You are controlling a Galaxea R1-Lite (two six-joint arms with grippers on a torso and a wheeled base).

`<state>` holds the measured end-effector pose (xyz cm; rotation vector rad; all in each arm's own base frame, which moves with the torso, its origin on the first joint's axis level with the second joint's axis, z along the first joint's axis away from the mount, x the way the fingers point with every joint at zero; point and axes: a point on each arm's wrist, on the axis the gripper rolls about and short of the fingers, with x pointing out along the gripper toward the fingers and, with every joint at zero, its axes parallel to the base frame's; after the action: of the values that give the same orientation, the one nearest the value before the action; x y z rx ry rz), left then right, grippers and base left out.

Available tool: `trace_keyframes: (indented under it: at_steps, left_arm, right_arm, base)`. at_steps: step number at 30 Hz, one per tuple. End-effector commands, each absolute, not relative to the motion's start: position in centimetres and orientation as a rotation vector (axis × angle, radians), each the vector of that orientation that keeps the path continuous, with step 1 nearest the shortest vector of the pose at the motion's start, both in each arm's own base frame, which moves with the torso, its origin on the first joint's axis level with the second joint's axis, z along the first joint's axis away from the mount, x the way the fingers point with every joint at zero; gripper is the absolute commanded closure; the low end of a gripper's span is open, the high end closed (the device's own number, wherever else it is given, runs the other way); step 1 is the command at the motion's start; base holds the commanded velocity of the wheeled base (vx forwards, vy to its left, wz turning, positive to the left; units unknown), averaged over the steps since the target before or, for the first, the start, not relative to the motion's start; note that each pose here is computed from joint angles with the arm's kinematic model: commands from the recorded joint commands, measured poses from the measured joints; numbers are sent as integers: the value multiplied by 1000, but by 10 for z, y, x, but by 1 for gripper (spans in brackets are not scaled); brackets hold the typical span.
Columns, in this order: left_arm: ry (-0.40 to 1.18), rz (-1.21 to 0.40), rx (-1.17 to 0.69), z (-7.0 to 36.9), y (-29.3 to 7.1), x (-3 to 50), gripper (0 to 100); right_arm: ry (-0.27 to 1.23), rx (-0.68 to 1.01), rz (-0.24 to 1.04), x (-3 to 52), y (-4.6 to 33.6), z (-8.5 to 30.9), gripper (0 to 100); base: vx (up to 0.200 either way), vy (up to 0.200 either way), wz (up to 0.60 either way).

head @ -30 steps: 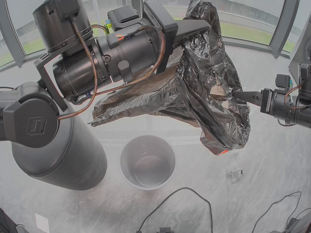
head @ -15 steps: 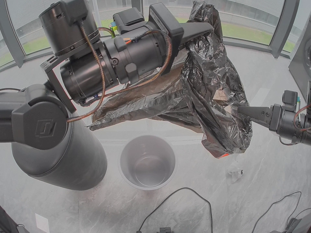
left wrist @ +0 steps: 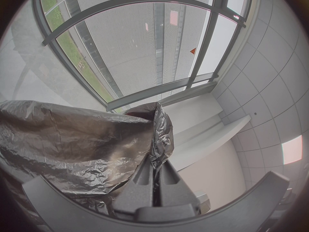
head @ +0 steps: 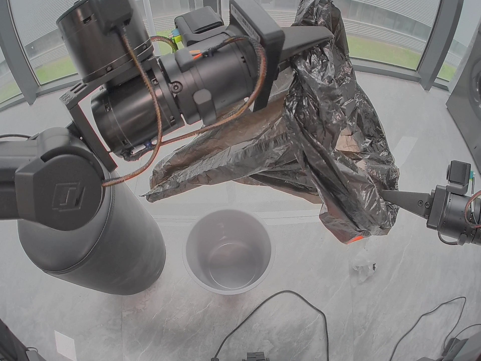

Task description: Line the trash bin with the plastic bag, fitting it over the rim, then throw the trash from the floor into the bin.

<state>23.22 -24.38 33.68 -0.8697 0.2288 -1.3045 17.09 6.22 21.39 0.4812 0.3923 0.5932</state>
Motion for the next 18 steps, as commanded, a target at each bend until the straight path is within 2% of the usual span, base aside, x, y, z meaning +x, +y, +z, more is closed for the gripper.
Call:
trace_keyframes:
  at_steps: [1, 13, 18]
  left_arm:
    - [220, -1325, -888, 344, -244, 228, 100]
    - [225, -1312, -890, 339, -247, 230, 100]
    - [240, -1191, -905, 320, -243, 238, 100]
  right_arm:
    - [398, 482, 600, 170, 62, 212, 100]
    - [342, 481, 613, 162, 59, 222, 100]
    - [263, 500, 687, 140, 55, 243, 100]
  base:
    - [0, 0, 0]
    - [0, 0, 0]
    - [0, 0, 0]
